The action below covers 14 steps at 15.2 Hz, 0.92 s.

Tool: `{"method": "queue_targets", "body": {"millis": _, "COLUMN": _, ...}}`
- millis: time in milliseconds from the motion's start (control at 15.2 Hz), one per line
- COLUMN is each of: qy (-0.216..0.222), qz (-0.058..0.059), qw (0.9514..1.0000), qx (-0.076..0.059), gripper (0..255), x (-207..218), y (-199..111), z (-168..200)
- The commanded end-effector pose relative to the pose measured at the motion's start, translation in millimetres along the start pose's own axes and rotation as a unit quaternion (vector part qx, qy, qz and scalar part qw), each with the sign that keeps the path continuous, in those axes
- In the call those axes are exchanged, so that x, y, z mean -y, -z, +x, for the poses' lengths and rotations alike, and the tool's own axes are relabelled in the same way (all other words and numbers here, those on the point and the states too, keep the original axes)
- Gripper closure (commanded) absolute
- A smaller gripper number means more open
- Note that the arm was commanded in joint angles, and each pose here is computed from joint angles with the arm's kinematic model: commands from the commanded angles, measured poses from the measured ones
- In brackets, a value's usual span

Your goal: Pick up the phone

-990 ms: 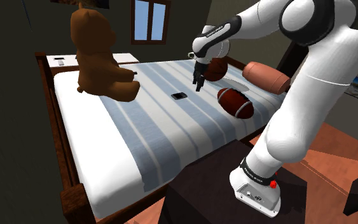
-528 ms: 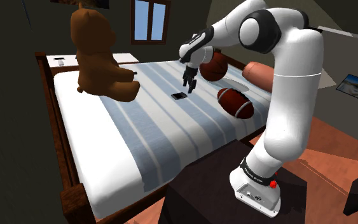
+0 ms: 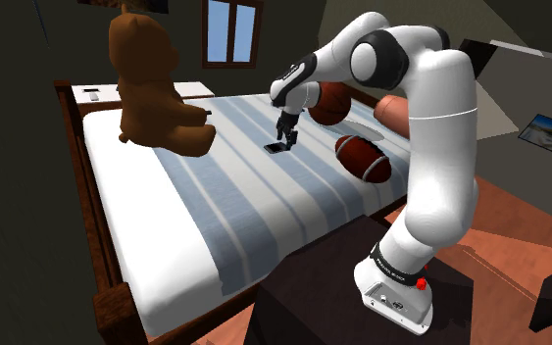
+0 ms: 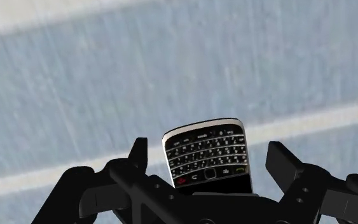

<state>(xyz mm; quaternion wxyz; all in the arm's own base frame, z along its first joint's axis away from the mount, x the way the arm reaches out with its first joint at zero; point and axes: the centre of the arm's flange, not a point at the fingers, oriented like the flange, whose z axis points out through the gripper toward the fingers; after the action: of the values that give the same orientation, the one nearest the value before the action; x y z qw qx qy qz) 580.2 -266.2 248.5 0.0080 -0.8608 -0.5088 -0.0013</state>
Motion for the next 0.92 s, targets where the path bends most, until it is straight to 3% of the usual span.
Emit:
{"method": "queue_targets", "body": {"millis": 0, "qy": 0.000, "qz": 0.000, "qw": 1.0000, "qx": 0.000, "gripper": 0, "x": 0.2, "y": -8.3, "z": -0.7}}
{"method": "queue_targets", "body": {"millis": 132, "qy": 0.000, "qz": 0.000, "qw": 1.0000, "qx": 0.000, "gripper": 0, "x": 0.2, "y": -8.3, "z": -0.7}}
{"method": "queue_targets", "body": {"millis": 198, "qy": 0.000, "qz": 0.000, "qw": 1.0000, "qx": 0.000, "gripper": 255, "x": 0.0, "y": -8.1, "z": -0.9}}
{"method": "queue_targets", "body": {"millis": 858, "qy": 0.000, "qz": 0.000, "qw": 1.0000, "qx": 0.000, "gripper": 255, "x": 0.3, "y": -3.1, "z": -0.6}}
